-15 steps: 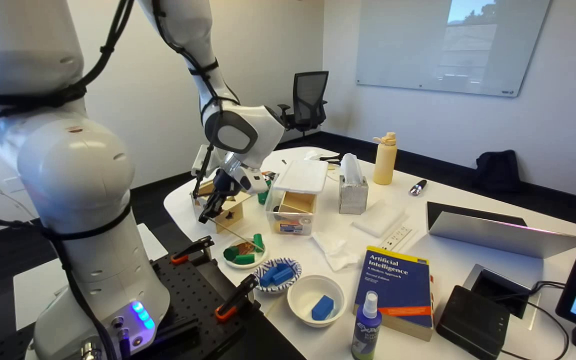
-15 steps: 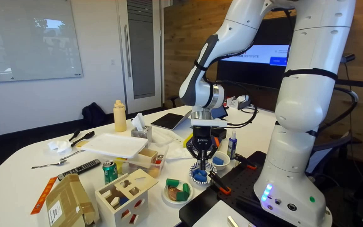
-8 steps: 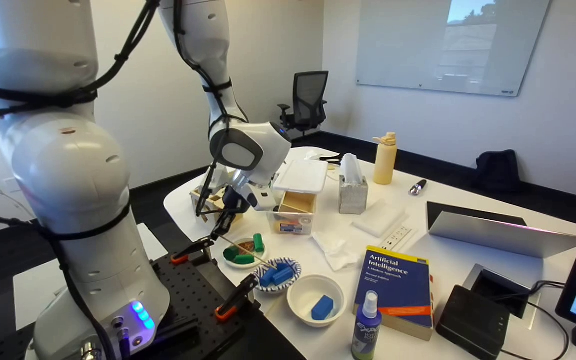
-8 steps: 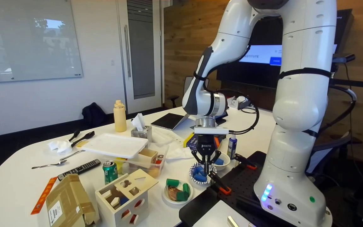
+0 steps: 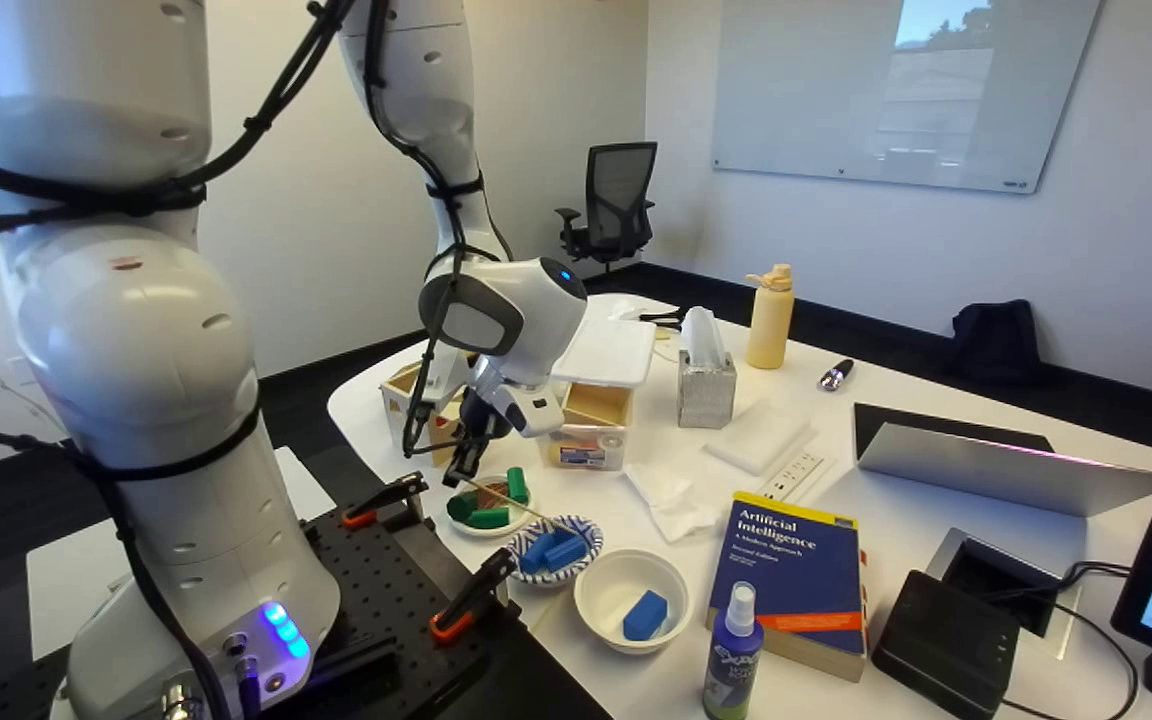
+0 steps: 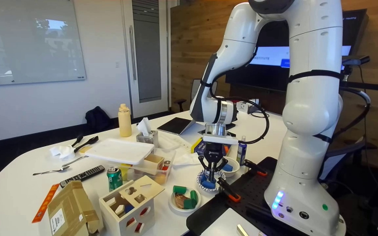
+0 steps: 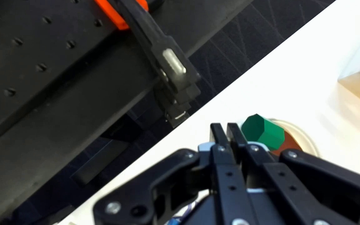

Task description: Pick up the stick and stir in the bowl

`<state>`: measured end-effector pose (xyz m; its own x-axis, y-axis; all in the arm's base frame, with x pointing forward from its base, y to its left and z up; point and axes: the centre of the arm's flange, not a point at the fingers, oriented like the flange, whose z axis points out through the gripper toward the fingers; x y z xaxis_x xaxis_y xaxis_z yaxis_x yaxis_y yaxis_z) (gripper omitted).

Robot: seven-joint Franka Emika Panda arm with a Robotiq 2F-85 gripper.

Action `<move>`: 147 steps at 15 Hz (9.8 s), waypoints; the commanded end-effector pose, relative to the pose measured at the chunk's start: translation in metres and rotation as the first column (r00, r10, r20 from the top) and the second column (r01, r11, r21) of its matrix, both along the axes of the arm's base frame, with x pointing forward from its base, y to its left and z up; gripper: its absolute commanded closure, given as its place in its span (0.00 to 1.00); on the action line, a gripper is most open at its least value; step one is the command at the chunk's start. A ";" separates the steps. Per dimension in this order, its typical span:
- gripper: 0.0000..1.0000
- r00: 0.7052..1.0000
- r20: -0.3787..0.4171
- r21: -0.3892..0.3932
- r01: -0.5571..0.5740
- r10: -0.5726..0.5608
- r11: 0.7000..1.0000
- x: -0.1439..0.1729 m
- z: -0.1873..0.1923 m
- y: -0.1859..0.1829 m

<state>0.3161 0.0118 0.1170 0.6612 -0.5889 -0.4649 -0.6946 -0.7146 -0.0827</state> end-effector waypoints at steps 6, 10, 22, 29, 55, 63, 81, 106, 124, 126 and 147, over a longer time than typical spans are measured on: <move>0.98 0.988 0.144 0.125 0.039 -0.057 0.991 -0.004 -0.004 0.015; 0.98 0.981 0.155 0.145 0.097 -0.119 0.985 -0.029 0.000 0.026; 0.98 0.970 0.173 0.081 0.159 -0.171 0.984 -0.059 0.022 0.080; 0.98 0.953 0.174 0.017 0.250 -0.249 0.968 -0.068 0.017 0.071; 0.98 0.923 0.203 -0.054 0.344 -0.327 0.937 -0.029 0.009 0.012; 0.98 0.905 0.234 0.013 0.362 -0.355 0.932 -0.040 0.011 0.013; 0.98 0.934 0.222 0.147 0.252 -0.281 0.956 -0.001 0.041 0.030; 0.98 0.837 -0.177 0.444 0.538 -0.518 0.717 -0.002 0.014 -0.085; 0.98 0.777 -0.180 0.430 0.613 -0.603 0.663 -0.014 -0.011 -0.114; 0.98 0.782 -0.147 0.453 0.598 -0.606 0.661 -0.011 -0.011 -0.114; 0.98 0.697 -0.134 0.362 0.696 -0.704 0.620 -0.036 -0.019 -0.132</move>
